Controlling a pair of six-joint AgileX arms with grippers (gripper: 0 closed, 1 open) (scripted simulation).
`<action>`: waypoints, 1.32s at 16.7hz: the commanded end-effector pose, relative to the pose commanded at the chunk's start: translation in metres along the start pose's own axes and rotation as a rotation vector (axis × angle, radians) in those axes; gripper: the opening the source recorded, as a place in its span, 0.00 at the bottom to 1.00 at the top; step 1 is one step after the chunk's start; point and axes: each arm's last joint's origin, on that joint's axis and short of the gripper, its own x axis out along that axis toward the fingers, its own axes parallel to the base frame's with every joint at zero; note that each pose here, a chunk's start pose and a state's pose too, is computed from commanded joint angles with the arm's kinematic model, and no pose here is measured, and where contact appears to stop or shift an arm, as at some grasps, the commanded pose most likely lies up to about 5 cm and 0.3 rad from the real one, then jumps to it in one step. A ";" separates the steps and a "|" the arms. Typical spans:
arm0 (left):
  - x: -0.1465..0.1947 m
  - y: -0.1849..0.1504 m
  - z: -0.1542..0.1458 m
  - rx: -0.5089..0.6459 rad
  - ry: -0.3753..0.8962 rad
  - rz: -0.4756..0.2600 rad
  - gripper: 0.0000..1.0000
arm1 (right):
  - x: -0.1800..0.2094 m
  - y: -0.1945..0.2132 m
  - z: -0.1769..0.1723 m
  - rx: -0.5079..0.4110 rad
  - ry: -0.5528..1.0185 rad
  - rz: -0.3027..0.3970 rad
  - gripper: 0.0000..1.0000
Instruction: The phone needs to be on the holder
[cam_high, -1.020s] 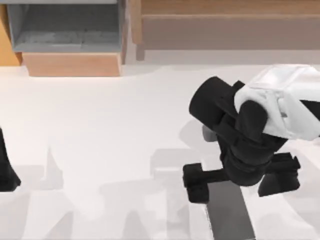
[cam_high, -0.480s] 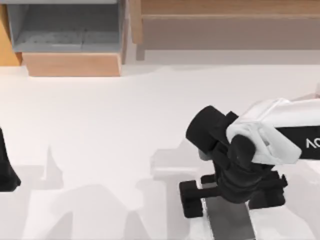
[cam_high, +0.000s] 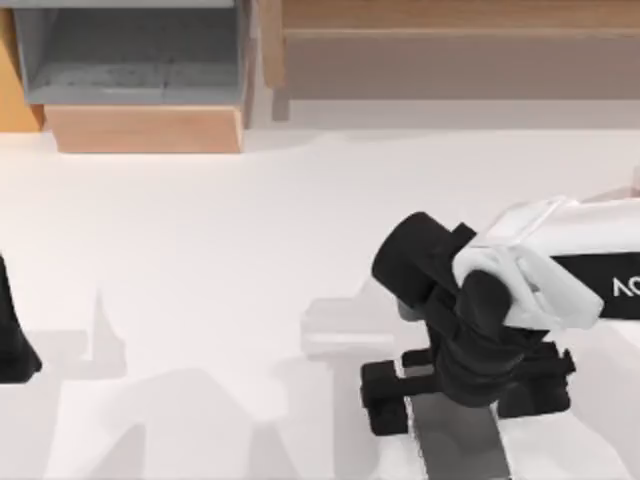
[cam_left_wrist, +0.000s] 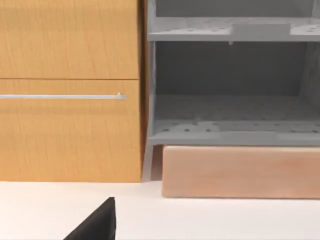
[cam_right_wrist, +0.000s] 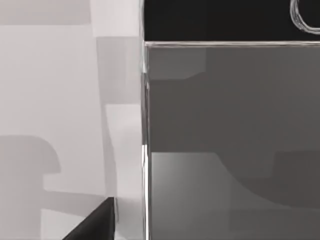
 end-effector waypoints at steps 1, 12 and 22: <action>0.000 0.000 0.000 0.000 0.000 0.000 1.00 | 0.000 0.000 0.000 0.000 0.000 0.000 0.55; 0.000 0.000 0.000 0.000 0.000 0.000 1.00 | 0.000 0.000 0.000 0.000 0.000 0.000 0.00; 0.000 0.000 0.000 0.000 0.000 0.000 1.00 | -0.028 -0.001 0.000 -0.003 -0.020 -0.006 0.00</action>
